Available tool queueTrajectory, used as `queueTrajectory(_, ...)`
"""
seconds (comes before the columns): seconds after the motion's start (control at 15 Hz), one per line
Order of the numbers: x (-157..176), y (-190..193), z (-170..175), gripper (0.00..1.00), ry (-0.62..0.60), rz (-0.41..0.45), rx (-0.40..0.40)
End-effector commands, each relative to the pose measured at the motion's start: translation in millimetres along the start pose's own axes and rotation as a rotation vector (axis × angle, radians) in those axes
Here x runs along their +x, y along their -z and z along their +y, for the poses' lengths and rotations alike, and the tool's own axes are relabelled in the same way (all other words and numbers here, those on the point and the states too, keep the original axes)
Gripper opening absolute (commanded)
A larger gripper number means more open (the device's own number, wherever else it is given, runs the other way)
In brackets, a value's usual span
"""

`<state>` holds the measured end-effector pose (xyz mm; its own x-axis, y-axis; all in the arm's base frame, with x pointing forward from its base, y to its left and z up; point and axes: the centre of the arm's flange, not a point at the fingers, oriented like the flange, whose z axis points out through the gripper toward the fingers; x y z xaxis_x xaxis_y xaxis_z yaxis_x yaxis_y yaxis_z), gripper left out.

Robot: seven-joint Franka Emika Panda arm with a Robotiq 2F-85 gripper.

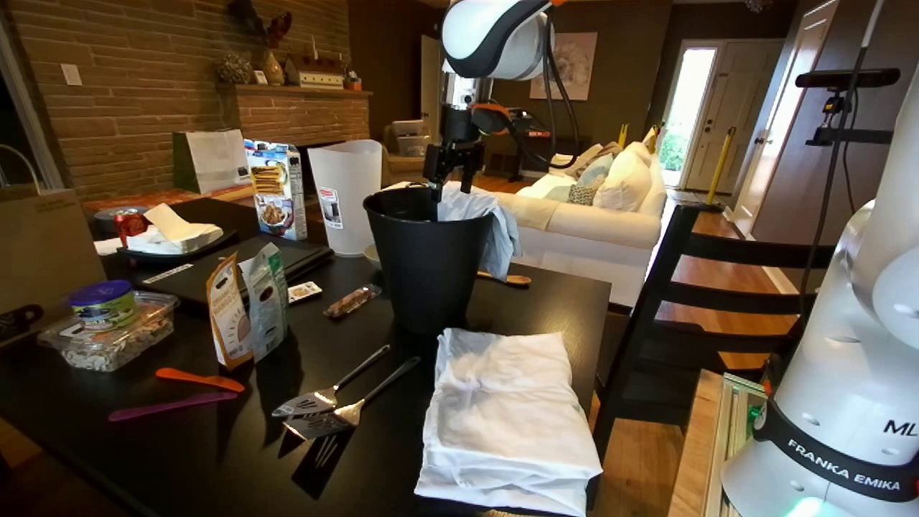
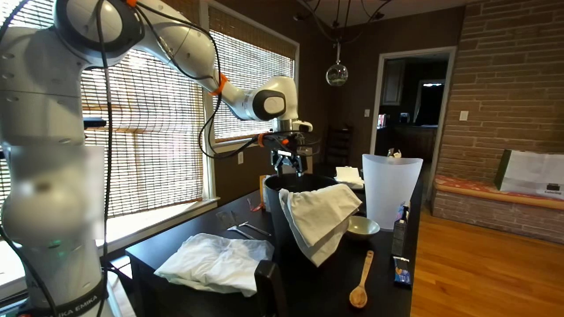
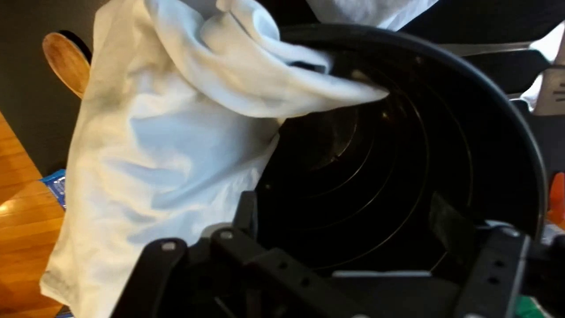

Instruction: Remove the left and right towels out of the bin

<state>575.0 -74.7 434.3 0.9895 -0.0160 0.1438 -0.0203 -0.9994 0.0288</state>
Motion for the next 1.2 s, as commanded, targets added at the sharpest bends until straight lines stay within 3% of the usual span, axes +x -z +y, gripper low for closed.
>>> queueTrajectory(0.0, 10, -1, 8, 1.00, 0.140, -0.030, 0.032)
queueTrajectory(0.27, 11, -6, 12, 1.00, 0.272, -0.038, 0.006)
queueTrajectory(0.47, 6, -11, 16, 1.00, 0.354, -0.089, 0.007)
queueTrajectory(1.13, -7, -18, 28, 1.00, 0.550, -0.185, -0.059)
